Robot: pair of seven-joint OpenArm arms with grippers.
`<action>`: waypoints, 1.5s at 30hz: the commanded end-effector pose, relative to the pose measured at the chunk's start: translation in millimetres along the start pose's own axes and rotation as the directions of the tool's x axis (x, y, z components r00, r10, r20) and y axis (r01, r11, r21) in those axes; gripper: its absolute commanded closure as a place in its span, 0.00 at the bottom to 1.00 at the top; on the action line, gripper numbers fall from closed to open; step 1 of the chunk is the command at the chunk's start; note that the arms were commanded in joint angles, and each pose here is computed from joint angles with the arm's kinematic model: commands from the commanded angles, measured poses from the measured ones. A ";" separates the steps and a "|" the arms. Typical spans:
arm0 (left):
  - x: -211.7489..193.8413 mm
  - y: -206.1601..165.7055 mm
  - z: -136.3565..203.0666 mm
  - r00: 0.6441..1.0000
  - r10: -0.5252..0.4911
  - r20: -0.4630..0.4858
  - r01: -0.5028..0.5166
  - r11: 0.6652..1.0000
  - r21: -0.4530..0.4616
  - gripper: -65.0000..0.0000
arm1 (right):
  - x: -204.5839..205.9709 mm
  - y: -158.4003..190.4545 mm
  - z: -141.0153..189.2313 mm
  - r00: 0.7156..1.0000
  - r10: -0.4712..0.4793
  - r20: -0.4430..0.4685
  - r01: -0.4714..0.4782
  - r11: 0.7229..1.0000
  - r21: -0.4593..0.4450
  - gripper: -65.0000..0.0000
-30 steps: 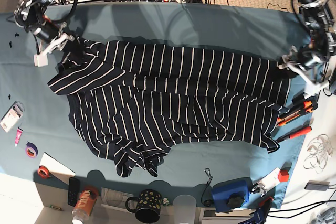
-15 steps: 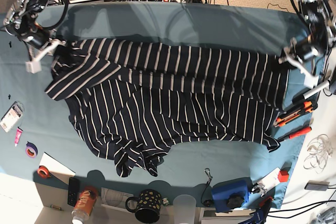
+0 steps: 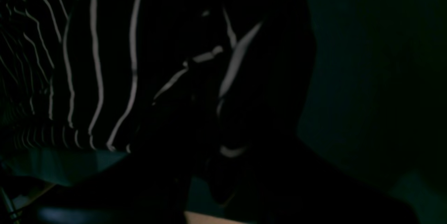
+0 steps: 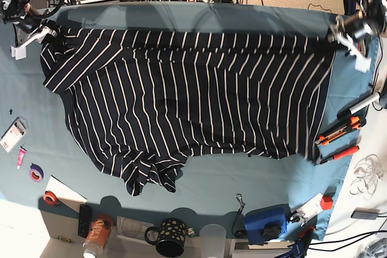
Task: Layout the t-shirt on the table in an organized manner, then fold the t-shirt properly
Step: 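Grasp the shirt edge with both grippers and pull it outward, then lay the shirt edge flat and open both grippers, withdrawing them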
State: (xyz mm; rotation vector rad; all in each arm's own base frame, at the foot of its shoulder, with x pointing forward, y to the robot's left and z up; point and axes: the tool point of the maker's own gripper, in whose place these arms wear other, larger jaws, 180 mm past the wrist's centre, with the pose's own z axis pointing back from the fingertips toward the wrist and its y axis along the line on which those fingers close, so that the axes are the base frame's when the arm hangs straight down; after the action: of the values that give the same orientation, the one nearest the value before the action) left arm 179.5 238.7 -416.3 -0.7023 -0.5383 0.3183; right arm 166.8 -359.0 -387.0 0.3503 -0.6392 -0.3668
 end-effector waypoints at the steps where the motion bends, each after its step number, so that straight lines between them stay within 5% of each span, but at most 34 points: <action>1: -26.4 19.2 10.2 0.993 0.021 -0.115 -0.011 0.996 0.090 1.00 | 7.1 -10.2 10.4 1.000 0.023 0.001 -0.023 0.999 -0.045 1.00; 35: -38.9 17.2 37.1 0.977 -0.059 -0.207 0.088 0.987 0.132 1.00 | 16.1 -13.7 30.1 0.999 0.044 0.022 -0.043 0.999 -0.022 1.00; 39: -19.6 13.5 45.9 0.968 -0.149 -0.201 0.178 0.975 0.136 1.00 | 38.2 -3.9 37.7 0.994 0.056 0.090 -0.059 0.998 0.036 1.00; 45: -21.6 7.0 41.2 0.972 -0.146 -0.183 0.168 0.979 0.111 1.00 | 35.0 7.0 33.3 0.992 0.018 0.121 -0.030 0.995 0.093 1.00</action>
State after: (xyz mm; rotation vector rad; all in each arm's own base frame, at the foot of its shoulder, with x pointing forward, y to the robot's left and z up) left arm 136.7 243.1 -405.8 -0.6062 -0.3953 0.1594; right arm 164.4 -362.1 -358.1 0.4415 -0.7160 -0.3457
